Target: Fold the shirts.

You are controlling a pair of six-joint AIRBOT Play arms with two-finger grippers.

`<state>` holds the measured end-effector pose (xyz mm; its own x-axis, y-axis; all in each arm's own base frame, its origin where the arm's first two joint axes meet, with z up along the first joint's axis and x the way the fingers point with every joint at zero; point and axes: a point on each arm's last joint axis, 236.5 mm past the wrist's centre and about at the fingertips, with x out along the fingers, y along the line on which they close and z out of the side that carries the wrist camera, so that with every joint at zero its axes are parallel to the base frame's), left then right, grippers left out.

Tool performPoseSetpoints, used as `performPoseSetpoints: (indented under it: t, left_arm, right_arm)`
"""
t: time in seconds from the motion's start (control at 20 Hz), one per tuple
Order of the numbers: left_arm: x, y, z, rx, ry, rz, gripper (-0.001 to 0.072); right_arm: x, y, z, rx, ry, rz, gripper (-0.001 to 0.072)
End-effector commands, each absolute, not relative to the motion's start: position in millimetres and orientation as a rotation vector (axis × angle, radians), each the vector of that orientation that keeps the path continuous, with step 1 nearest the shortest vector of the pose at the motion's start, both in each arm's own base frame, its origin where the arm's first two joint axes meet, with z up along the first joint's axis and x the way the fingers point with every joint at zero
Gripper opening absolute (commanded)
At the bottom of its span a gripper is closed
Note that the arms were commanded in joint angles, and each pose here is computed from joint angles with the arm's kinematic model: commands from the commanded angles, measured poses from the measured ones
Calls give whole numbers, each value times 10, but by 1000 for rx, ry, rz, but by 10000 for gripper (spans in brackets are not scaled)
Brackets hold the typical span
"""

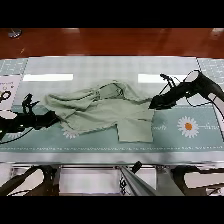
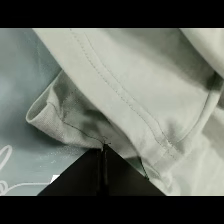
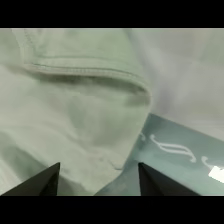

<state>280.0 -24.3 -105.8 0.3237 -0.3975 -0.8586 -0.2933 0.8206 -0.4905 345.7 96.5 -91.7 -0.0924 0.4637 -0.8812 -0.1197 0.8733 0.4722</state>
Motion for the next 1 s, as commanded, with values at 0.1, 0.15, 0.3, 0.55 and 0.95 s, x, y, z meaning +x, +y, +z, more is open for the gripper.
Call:
performPoseSetpoints:
  t: [0.1, 0.15, 0.3, 0.55, 0.95]
  left_arm:
    - [2823, -235, -1049, -651, 1255, -71, 16]
    - [2834, -226, -1049, -650, 1250, -67, 17]
    - [2870, -201, -1030, -643, 1235, -61, 16]
    - [3214, -158, -127, -541, 1013, -132, 15]
    - [2667, -173, 3773, -148, -33, -123, 15]
  right_arm:
    - [3332, 1155, -1099, 267, 1664, 495, 537]
    - [3297, 1221, -1146, 254, 1679, 508, 533]
    - [3290, 1329, -1184, 181, 1668, 524, 54]
    - [3668, 1146, -342, 125, 1399, 488, 25]
    - [3568, 888, 3405, 25, 292, 361, 23]
